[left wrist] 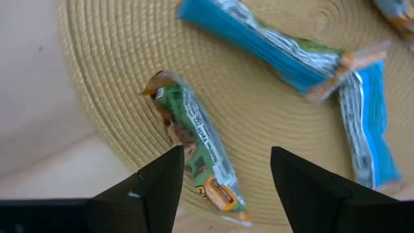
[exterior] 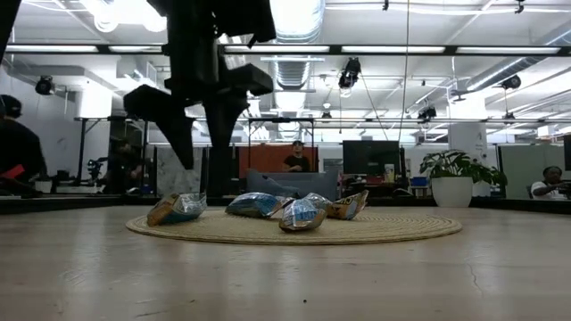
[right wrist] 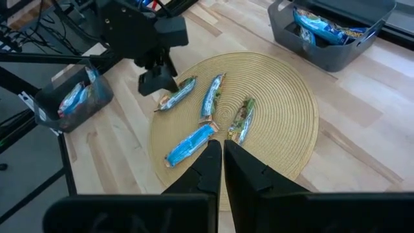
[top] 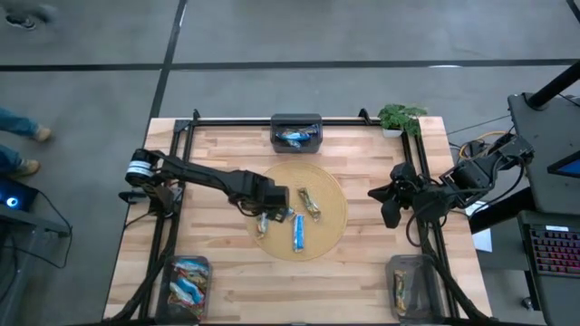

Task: Pick and place Granola Bars by type
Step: Put the yellow granola bar into the right black bin

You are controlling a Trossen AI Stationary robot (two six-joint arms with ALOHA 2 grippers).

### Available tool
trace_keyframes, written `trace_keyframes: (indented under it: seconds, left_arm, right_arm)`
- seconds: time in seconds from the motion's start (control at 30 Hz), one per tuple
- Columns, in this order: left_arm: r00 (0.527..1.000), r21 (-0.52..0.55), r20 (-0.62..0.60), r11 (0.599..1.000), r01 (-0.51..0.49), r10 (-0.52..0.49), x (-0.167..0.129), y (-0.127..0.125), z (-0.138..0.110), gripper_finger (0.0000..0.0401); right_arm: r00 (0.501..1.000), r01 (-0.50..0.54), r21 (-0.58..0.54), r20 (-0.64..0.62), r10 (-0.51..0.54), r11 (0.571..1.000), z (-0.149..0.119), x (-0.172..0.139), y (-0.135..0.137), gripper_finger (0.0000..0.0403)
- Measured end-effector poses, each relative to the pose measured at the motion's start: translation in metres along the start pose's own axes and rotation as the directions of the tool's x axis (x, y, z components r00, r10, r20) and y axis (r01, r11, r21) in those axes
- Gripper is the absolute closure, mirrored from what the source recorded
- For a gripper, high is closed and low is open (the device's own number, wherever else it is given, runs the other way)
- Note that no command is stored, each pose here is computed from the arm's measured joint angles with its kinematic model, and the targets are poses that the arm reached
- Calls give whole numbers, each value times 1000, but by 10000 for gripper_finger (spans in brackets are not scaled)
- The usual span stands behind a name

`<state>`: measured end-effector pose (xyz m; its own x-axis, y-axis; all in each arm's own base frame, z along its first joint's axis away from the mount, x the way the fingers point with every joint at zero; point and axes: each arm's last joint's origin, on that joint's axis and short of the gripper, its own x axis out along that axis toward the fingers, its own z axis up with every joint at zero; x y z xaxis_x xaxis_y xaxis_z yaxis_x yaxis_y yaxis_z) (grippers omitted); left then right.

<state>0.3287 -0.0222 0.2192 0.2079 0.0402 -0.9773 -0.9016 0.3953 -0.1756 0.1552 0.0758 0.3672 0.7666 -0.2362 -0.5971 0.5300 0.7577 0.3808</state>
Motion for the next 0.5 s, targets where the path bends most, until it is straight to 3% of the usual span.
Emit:
trace_keyframes:
  seconds: [0.3,0.5]
  left_arm:
    - [1000,-194,9,981,2,0,31,14,-7,188]
    - [1000,-212,30,977,10,-4,41,19,-8,190]
  right_arm:
    - [1000,2,-31,4,-2,1000,0,0,0,392]
    - [1000,2,-32,5,-2,999,0,0,0,392]
